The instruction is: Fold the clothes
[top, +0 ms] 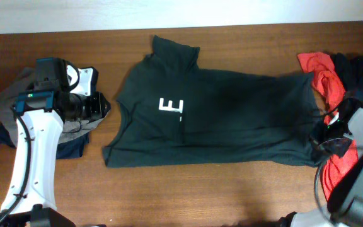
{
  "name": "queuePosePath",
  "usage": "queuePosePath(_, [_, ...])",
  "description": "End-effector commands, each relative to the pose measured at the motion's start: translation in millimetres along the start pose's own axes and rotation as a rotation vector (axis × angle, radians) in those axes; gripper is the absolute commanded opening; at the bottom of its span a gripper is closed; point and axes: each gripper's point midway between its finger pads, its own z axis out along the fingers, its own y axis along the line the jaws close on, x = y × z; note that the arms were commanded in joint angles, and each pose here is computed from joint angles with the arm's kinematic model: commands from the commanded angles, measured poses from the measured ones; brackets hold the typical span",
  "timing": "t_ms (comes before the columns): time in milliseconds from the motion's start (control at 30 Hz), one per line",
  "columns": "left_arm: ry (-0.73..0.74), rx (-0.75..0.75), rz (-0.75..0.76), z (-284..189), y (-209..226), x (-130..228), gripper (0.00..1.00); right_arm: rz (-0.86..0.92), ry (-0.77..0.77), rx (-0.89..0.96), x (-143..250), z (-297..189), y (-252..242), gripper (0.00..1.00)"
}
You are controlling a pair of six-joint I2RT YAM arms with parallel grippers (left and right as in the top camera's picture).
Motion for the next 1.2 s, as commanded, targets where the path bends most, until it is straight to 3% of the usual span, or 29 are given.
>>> queuePosePath(0, [-0.085,0.062,0.079,-9,-17,-20,0.34,-0.184,-0.095,-0.292,-3,-39,55,0.27])
queuePosePath(133, [-0.213,0.088,0.164,-10,-35,-54,0.37,-0.330,-0.194,-0.530,-5,-73,95,0.37])
queuePosePath(467, [-0.242,0.179,0.283,39,-93,-150,0.38,-0.373,-0.278,-0.483,-23,-75,118,0.44])
queuePosePath(733, [-0.354,0.137,0.359,129,-105,-233,0.46,-0.415,-0.278,-0.579,-20,-97,148,0.56])
queuePosePath(967, [-0.383,0.099,0.341,226,-87,-237,0.48,-0.411,-0.198,-0.574,-1,-92,147,0.56])
queuePosePath(1167, [-0.401,0.050,0.277,276,-63,-232,0.48,-0.403,-0.150,-0.564,9,-89,143,0.54])
